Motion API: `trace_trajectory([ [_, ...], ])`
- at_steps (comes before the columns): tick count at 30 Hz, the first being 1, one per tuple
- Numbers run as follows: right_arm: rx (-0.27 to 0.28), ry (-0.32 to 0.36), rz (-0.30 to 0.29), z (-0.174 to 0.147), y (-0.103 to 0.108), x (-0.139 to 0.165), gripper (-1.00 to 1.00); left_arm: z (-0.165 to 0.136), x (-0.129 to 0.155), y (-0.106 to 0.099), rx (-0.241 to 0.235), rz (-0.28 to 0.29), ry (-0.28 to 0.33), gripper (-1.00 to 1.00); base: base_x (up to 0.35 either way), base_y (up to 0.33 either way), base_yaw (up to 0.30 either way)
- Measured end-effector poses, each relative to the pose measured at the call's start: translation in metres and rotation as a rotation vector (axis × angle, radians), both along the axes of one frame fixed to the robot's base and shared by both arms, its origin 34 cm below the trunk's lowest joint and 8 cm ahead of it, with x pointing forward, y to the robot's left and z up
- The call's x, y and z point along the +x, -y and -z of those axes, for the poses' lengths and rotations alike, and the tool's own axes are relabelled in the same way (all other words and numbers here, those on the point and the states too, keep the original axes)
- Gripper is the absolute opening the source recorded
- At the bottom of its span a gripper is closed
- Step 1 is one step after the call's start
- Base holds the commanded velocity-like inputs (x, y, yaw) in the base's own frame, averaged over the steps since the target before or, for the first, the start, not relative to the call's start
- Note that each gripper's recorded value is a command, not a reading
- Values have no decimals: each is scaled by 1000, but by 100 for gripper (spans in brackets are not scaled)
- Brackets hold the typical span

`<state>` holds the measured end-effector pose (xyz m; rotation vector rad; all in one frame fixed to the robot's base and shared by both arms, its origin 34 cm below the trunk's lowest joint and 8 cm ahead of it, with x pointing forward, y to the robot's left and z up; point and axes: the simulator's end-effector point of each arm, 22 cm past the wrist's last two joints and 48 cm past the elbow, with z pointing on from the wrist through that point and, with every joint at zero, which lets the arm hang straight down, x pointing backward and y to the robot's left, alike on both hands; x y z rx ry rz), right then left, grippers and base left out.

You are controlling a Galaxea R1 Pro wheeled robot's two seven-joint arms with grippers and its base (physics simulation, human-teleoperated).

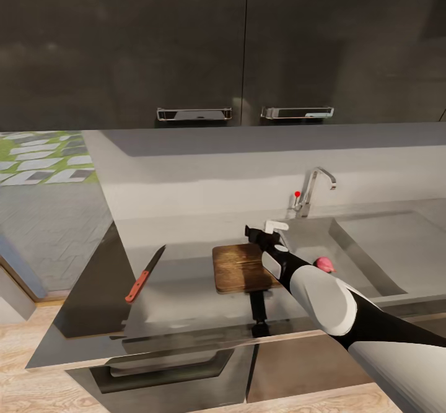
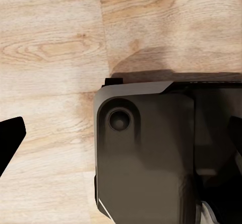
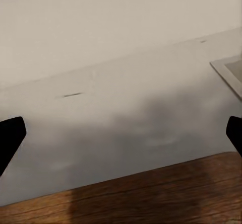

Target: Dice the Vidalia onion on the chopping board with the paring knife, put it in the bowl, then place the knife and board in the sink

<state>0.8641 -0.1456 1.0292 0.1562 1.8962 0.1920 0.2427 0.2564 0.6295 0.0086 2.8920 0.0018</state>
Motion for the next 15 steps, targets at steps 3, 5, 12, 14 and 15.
trace_trajectory([
  [3,3,14,-2,-2,-1,0,100,0,0,0,0,0,0,100,0,0,0],
  [5,4,27,-1,-5,-1,1,100,0,0,0,0,0,0,100,0,0,0],
  [12,6,39,2,-1,-1,-2,100,0,0,0,0,0,0,100,0,0,0],
  [14,6,37,2,1,-1,-3,100,0,0,0,0,0,0,100,0,0,0],
  [15,5,35,2,2,-1,-4,100,0,0,0,0,0,0,100,0,0,0],
])
